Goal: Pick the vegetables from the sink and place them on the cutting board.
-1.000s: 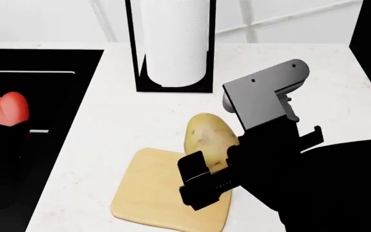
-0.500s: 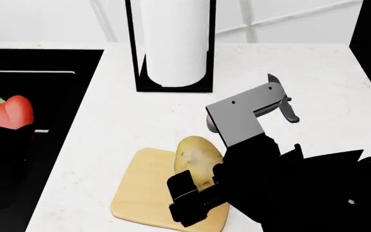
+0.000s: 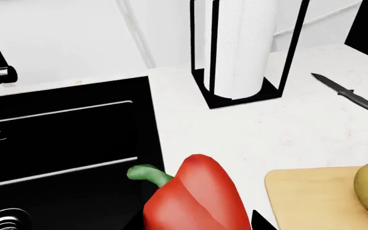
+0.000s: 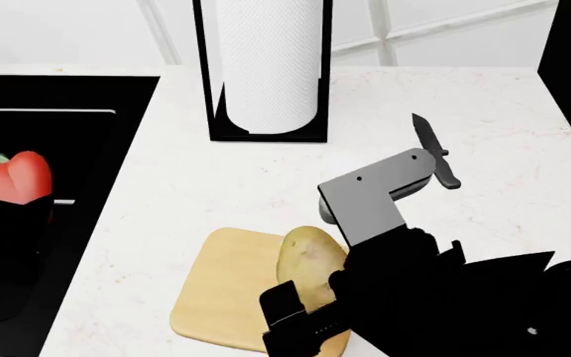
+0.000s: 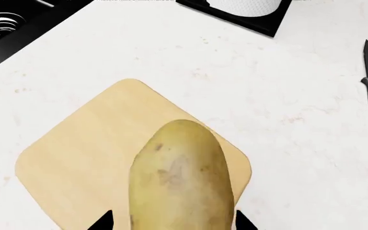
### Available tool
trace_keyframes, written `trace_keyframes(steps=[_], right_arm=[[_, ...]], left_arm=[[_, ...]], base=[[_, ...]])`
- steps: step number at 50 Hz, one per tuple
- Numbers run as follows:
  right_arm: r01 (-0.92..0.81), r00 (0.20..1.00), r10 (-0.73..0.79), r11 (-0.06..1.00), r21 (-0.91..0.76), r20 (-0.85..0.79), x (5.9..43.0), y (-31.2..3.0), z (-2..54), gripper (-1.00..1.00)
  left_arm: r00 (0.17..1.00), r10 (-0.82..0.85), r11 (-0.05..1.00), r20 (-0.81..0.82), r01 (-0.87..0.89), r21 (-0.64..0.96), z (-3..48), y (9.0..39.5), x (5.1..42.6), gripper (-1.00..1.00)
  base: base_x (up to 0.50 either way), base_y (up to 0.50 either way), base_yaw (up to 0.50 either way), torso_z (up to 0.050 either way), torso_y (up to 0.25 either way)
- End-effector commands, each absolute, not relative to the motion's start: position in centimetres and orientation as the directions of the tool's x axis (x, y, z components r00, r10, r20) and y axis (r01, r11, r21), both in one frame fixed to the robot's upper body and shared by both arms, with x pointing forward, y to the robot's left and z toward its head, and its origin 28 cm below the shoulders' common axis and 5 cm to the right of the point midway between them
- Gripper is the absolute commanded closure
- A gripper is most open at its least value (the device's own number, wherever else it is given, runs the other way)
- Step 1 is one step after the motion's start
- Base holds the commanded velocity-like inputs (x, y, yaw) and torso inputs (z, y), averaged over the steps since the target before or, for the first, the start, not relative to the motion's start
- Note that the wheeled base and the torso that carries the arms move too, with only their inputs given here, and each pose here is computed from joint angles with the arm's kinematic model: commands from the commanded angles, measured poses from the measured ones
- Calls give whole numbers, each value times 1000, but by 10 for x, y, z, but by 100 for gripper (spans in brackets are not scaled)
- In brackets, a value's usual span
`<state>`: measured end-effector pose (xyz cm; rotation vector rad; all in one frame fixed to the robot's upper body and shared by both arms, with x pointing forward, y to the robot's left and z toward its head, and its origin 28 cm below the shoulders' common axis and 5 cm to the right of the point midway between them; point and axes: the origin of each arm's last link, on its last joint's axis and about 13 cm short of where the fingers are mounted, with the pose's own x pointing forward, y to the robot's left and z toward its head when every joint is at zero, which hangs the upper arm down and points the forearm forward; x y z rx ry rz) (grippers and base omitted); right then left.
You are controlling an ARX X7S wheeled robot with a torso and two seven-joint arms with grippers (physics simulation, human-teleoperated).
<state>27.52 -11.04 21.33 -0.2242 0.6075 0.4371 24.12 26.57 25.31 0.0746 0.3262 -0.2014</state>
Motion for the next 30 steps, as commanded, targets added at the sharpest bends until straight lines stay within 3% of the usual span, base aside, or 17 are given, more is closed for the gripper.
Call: trace_keyframes(steps=[1, 9, 21, 30], right_arm=[[-455, 746, 331, 887, -80, -578, 274, -112, 217, -100], [-448, 771, 339, 891, -79, -539, 272, -113, 228, -100], [-377, 888, 334, 922, -85, -317, 263, -124, 292, -100], [-262, 955, 250, 963, -56, -161, 257, -137, 322, -100]], left_arm=[[929, -193, 976, -317, 215, 35, 255, 261, 243, 100], [927, -206, 973, -313, 227, 32, 258, 260, 240, 100], [906, -289, 952, -310, 307, 10, 261, 242, 242, 100], [834, -439, 885, -335, 466, -1, 259, 210, 239, 100]], base=[[0, 0, 0, 0, 0], [0, 0, 0, 0, 0], [0, 0, 0, 0, 1], [0, 0, 0, 0, 0]])
